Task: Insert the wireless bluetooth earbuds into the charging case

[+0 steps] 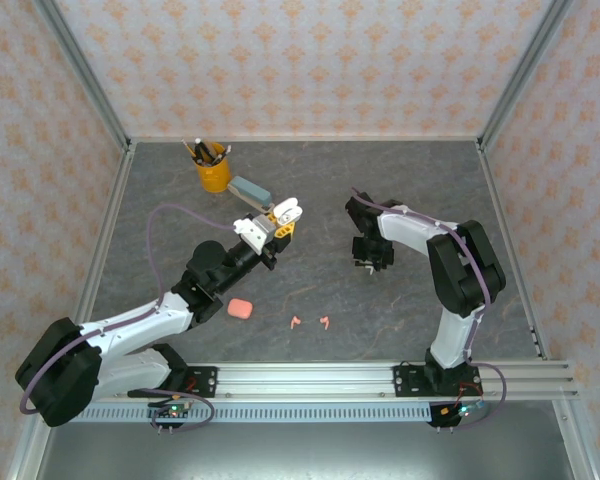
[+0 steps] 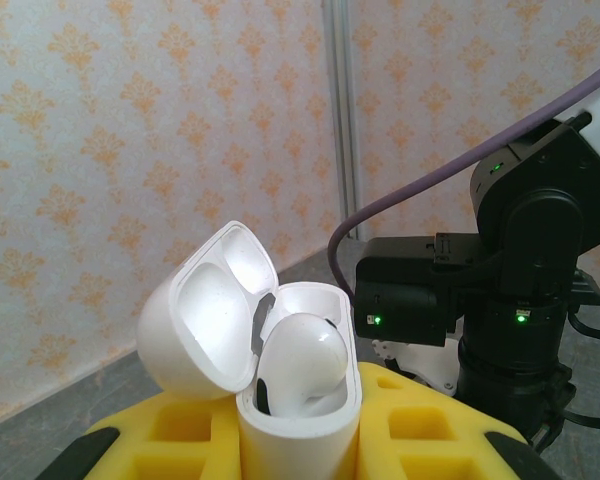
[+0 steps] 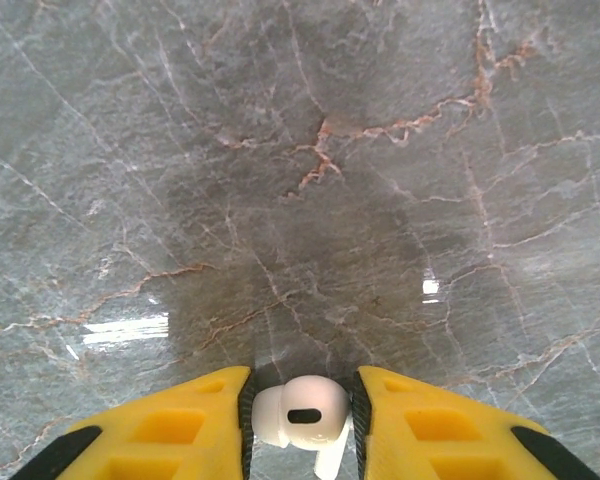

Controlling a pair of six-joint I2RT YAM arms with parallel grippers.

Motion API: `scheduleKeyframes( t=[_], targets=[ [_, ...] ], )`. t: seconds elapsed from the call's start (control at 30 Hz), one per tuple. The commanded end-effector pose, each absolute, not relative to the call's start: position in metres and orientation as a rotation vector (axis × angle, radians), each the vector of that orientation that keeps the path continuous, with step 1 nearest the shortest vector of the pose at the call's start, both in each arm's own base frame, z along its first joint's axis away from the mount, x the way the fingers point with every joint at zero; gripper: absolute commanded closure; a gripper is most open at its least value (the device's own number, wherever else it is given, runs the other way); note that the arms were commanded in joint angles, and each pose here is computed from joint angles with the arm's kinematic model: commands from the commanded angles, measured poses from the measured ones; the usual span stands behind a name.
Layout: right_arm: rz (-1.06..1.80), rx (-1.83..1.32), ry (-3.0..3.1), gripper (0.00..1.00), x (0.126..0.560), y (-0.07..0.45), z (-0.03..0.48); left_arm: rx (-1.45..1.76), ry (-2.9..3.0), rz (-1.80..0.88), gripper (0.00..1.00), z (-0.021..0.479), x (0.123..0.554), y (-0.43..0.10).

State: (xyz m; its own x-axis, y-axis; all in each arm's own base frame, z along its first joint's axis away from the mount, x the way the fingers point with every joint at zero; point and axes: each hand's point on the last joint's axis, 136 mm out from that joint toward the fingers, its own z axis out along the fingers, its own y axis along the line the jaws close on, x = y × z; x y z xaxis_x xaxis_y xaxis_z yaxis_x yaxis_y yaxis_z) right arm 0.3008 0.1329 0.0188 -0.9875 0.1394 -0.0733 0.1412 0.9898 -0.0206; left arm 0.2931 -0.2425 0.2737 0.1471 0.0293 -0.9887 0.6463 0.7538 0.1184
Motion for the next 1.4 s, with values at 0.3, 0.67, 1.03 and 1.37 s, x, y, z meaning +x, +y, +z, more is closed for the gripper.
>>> scheduleKeyframes(
  t=[0.3,0.67,1.03,1.37],
  targets=[
    [-0.013,0.209,3.038,0.72,0.299,0.131,0.025,0.592,1.325,-0.503,1.00,0.284,0.292,-0.245],
    [0.147,0.132,2.941,0.73,0.308,0.145,0.041,0.589,1.327,-0.498,1.00,0.285,0.292,-0.244],
    [0.333,0.039,2.780,0.73,0.319,0.162,0.079,0.582,1.326,-0.495,1.00,0.287,0.293,-0.243],
    [0.459,0.021,2.561,0.73,0.333,0.171,0.146,0.576,1.326,-0.498,1.00,0.287,0.295,-0.244]
  ],
)
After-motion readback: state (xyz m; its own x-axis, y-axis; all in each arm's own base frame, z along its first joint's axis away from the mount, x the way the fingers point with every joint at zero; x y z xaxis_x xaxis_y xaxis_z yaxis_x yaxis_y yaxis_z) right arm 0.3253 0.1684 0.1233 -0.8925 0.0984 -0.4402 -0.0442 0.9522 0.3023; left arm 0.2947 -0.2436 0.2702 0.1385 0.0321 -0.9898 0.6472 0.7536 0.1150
